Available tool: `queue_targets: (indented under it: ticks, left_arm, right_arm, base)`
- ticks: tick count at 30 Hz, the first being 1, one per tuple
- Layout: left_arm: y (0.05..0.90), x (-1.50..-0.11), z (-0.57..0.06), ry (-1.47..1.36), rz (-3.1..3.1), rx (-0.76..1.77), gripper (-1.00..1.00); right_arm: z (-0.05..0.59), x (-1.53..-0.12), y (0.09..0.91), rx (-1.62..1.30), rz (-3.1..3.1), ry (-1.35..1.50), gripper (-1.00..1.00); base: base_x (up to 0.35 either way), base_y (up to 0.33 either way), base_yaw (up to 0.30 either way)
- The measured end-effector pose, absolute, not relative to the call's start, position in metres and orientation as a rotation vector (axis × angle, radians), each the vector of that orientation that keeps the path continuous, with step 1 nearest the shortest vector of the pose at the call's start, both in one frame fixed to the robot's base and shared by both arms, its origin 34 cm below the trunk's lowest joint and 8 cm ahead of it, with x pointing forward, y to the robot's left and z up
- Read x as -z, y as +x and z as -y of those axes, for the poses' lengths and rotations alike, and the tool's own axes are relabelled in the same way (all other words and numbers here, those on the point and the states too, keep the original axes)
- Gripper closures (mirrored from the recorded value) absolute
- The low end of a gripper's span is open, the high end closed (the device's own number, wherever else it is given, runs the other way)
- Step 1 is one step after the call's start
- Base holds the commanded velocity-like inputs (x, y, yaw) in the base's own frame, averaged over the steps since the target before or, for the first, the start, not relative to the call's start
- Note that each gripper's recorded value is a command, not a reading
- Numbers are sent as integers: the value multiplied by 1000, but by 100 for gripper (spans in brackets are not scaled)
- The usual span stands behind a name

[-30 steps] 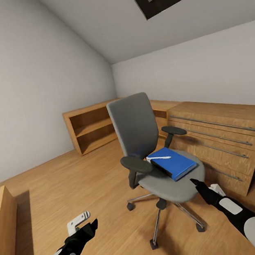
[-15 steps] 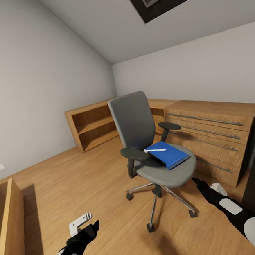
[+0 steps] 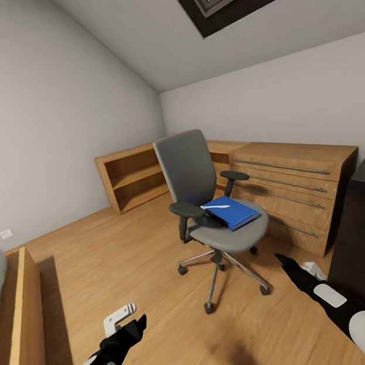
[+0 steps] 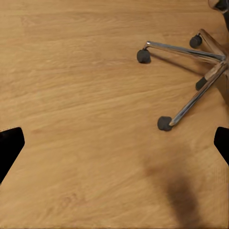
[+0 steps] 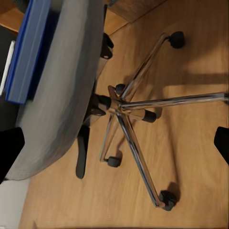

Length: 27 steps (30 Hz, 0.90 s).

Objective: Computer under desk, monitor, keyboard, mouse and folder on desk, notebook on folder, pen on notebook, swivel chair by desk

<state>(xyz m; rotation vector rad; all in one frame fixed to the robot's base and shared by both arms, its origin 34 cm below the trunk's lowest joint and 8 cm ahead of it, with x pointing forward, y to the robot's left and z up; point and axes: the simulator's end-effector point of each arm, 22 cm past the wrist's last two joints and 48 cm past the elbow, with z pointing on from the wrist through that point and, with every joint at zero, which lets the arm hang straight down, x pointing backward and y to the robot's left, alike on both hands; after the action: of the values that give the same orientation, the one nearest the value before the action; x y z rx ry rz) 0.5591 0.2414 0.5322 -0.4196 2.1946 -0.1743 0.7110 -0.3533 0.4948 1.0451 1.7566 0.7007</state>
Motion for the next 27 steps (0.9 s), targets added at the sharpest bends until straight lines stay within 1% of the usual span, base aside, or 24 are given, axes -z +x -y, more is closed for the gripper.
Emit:
queue_targets:
  ticks: [9,17,20,27]
  left_arm:
    - [558,-529,-237,-414,-2219,176,-100]
    - [557,-531,-212,-359,-2269,201,-100]
    - [552,-521,-205,-342,-2311,203,-100]
    - [545,-512,-201,-342,-2370,201,-100]
  right_arm:
    - [360,-503,713,-611,-1706,1026,-100]
    - [351,-492,695,-382,-1748,882,-100]
    - [337,-489,682,-280,-1743,792,-100]
    - [323,-497,664,-194,-1702,724,-100]
  base:
    - [-42,-8,0]
    - [-2,0,0]
    - [0,0,0]
    - [0,0,0]
